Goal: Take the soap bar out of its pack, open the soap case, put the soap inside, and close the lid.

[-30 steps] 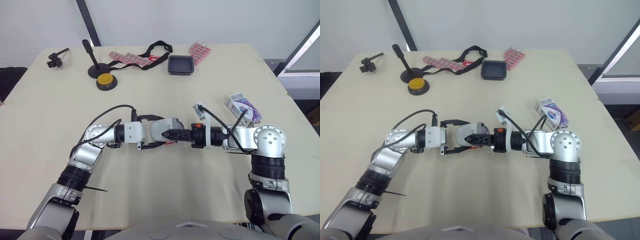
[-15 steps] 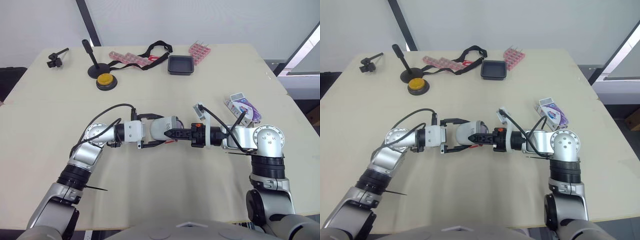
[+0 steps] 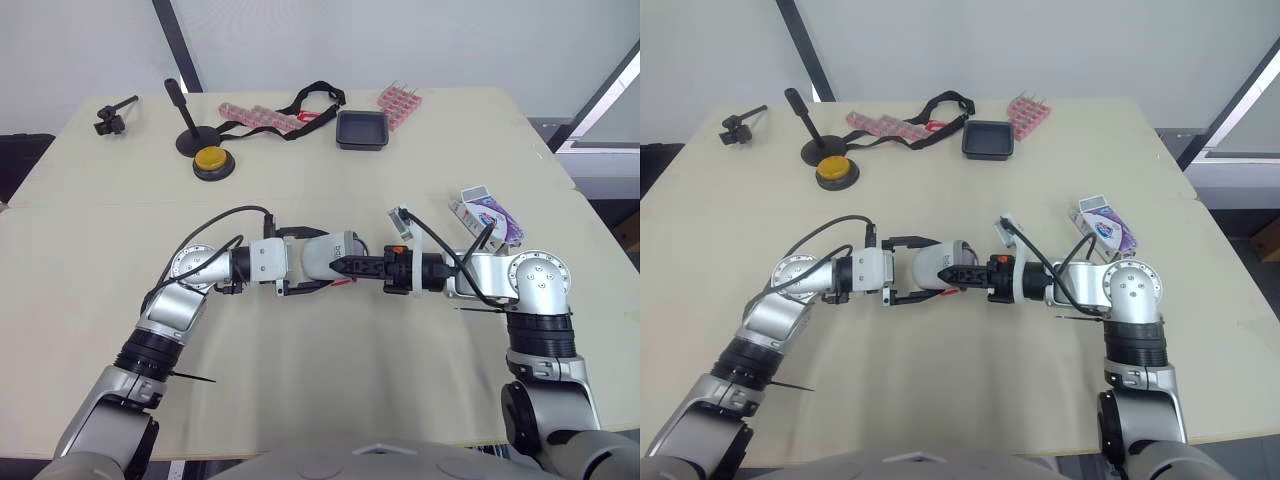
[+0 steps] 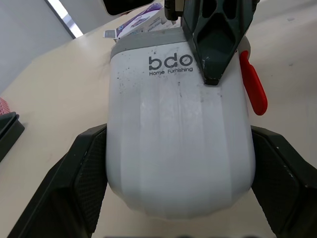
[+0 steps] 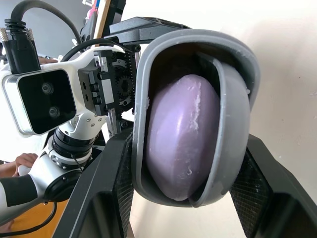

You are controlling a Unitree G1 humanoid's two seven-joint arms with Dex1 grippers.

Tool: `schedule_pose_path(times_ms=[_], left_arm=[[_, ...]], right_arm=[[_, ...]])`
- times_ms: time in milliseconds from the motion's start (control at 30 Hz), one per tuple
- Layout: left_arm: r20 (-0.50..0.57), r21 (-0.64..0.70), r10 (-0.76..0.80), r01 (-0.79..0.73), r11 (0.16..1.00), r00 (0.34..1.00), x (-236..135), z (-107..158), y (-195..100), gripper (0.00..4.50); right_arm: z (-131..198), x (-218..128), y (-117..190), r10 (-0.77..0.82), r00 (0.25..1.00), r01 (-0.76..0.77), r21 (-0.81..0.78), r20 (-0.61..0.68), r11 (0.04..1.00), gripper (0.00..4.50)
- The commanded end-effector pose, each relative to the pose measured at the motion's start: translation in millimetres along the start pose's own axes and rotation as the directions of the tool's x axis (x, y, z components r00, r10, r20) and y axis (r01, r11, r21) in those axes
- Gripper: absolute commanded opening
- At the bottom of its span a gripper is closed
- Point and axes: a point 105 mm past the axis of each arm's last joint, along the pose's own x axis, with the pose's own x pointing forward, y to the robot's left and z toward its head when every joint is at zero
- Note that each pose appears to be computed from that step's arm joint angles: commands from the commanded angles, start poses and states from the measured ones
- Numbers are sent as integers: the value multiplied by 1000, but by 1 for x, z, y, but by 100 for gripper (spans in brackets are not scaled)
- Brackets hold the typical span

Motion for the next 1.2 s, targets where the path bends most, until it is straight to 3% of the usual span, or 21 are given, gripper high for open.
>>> schedule_pose_path(times_ms=[33,67,300,433,533,600,667,833,1000,1100,1200], left_arm=[[56,-12,17,-17,1000,998,1,13,7,397],[55,-16,16,-15,1000,998,1,13,7,449],[56,-30,1,1,1000,998,0,15,10,449],[14,-145,-10,12,989,1000,-11,6,13,449],[-13,-307,-40,35,951,999,-19,3,12,449],[-37,-413,-63,42,910,997,-23,0,12,449],[-98,-516,-89,26,856,991,-24,-6,13,449],[-88,-578,-117,45,814,989,-9,11,23,449],[-36,-566,-159,111,817,987,2,29,25,449],[15,-450,-208,193,872,978,22,42,17,449],[23,-408,-251,238,882,968,26,42,7,449]], right_arm=[[-5,2,11,27,999,-29,-46,-32,999,212],[-5,2,11,29,999,-30,-47,-33,998,212],[-7,-1,9,11,999,-13,-46,-33,999,212],[-6,-14,1,-78,992,64,-140,-96,988,212],[13,-28,-2,-193,976,156,-286,-105,946,212],[18,-36,-7,-304,944,225,-417,-133,881,212],[24,-45,-15,-461,873,282,-608,-158,742,212],[27,-50,-10,-576,788,166,-826,-217,539,212],[26,-44,1,-588,760,36,-884,-278,465,212],[34,-20,15,-615,733,-90,-938,-289,334,212],[38,-14,15,-649,703,-138,-951,-291,278,212]])
